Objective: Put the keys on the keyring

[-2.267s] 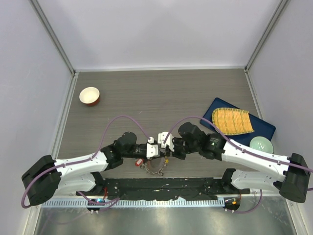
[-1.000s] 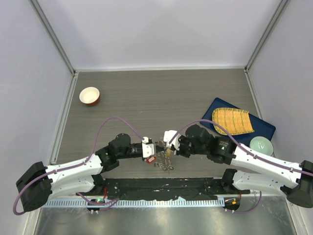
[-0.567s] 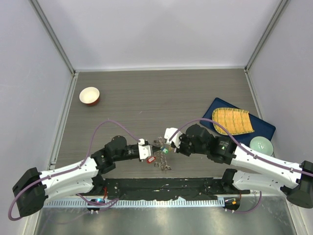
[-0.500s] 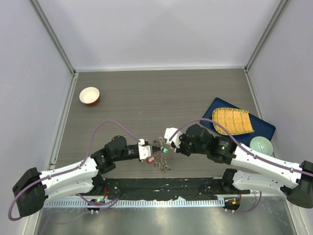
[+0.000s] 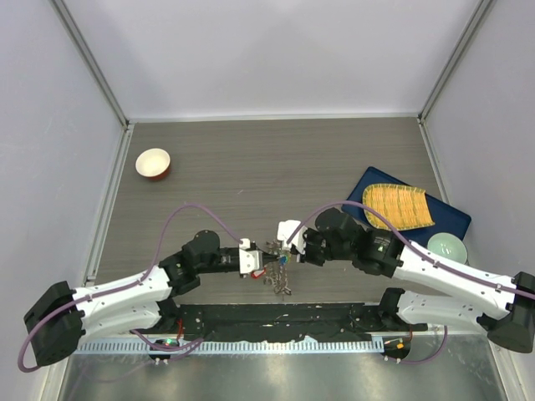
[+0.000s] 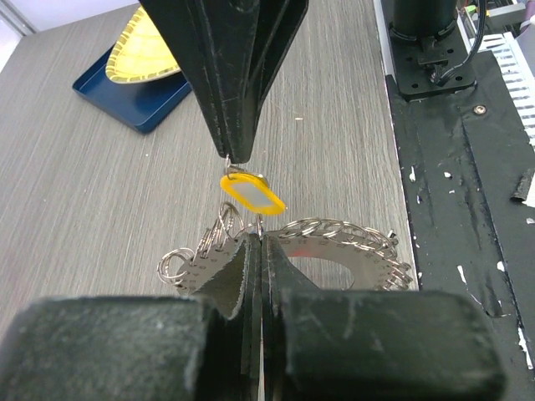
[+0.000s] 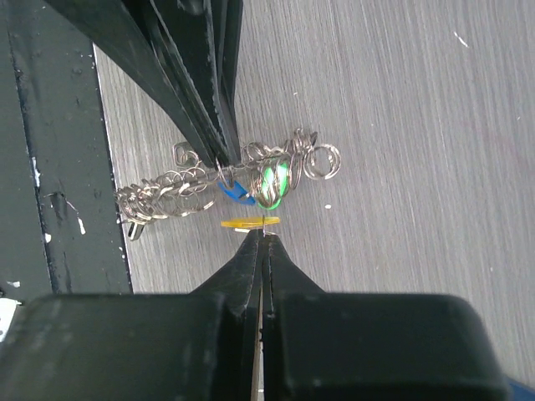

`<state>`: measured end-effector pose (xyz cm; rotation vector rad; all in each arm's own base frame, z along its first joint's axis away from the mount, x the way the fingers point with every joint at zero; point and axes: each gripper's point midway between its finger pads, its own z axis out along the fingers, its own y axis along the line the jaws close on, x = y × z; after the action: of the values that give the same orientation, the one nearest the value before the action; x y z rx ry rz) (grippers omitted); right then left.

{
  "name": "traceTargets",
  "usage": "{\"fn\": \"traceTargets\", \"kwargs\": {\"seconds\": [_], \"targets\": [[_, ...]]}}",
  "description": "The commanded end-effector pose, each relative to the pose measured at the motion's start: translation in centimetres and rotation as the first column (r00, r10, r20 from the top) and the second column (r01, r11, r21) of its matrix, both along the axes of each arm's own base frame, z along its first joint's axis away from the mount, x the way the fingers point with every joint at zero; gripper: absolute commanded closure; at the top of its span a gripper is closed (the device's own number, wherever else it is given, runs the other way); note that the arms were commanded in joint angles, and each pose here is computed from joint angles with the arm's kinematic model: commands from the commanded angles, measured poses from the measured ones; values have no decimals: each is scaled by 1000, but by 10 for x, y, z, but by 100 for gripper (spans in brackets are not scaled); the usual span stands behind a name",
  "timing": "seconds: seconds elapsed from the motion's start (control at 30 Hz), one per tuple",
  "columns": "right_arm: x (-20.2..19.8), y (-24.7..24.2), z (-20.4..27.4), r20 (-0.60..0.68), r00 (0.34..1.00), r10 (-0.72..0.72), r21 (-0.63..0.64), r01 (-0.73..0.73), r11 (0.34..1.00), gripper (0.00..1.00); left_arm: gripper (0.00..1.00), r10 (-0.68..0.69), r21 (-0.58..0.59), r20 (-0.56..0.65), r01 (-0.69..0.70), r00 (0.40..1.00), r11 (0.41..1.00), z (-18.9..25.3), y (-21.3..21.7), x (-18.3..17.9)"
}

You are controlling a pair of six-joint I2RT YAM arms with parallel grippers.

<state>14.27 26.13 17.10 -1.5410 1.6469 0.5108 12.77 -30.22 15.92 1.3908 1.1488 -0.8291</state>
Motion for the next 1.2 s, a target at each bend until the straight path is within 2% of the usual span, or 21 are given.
{"fn": "traceTargets", "kwargs": {"seconds": [0.0, 0.33, 0.67, 1.17], "targets": [[2, 10, 22, 38, 998, 50, 22, -51, 998, 99, 100, -20, -85, 74, 27, 997, 996, 35, -13, 6], [0, 9, 6, 25, 998, 53, 13, -54, 998, 99, 100, 26, -147, 25, -22, 999, 989, 24, -15, 11], [-1, 8, 4, 35, 998, 51, 12, -51, 999, 99, 100, 4, -199, 28, 2, 1000, 980, 35, -16, 6], [-1, 6, 9, 69, 996, 53, 22, -54, 998, 99, 100, 3, -191, 19, 0, 1000, 982, 33, -16, 6]]}}
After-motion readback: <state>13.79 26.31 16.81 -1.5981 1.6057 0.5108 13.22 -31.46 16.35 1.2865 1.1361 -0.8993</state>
